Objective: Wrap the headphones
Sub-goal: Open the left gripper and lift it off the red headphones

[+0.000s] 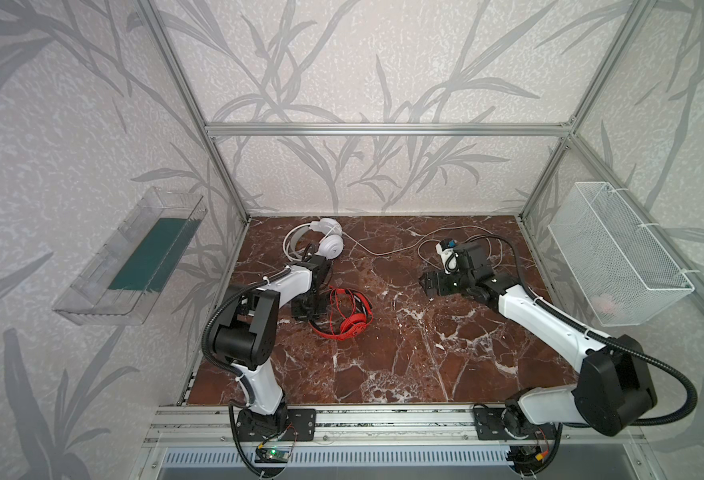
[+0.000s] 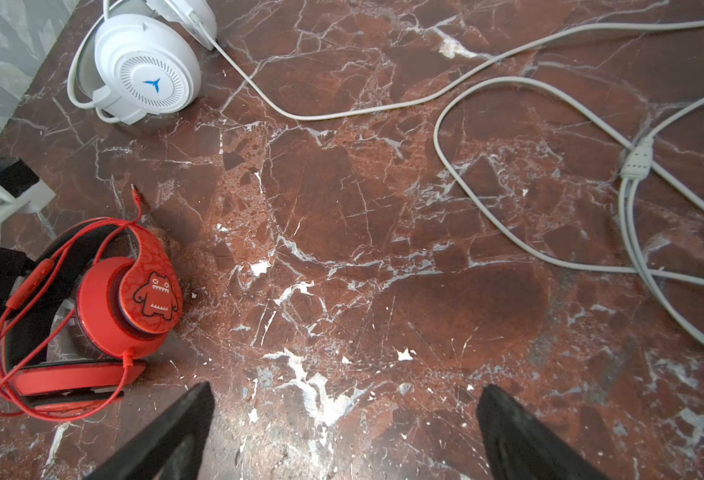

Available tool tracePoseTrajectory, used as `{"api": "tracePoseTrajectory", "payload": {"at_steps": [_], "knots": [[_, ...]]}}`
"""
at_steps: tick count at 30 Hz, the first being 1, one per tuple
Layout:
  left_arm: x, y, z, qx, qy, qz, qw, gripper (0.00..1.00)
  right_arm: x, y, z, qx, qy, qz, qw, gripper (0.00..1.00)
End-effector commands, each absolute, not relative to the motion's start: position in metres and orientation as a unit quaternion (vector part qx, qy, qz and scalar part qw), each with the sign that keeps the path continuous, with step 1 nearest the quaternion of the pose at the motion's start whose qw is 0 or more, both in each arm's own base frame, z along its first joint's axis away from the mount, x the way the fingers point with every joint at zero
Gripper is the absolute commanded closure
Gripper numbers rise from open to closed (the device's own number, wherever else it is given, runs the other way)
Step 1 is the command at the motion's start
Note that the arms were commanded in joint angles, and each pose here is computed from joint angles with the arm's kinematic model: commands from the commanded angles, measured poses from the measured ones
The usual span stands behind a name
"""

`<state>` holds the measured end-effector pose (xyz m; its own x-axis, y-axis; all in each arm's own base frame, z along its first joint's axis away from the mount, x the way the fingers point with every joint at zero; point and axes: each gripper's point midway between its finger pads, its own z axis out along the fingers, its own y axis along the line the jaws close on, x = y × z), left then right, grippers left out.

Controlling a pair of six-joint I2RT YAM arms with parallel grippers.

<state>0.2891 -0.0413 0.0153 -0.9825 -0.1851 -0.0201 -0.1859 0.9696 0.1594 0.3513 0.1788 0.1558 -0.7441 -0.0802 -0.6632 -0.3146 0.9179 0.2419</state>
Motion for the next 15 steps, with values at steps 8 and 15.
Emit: {"api": "tracePoseTrajectory", "payload": {"at_steps": [8,15], "knots": [[0.2702,-0.0125,0.0040,-0.062,0.986,0.148,-0.046,0.73,0.3577,0.1816,0.1626,-0.112,0.916,0.174,0.344,0.01],[0.2762,-0.0062,0.0108,-0.055,0.985,0.156,-0.040,0.68,0.3572,0.1810,0.1630,-0.111,0.916,0.174,0.343,0.01]]}}
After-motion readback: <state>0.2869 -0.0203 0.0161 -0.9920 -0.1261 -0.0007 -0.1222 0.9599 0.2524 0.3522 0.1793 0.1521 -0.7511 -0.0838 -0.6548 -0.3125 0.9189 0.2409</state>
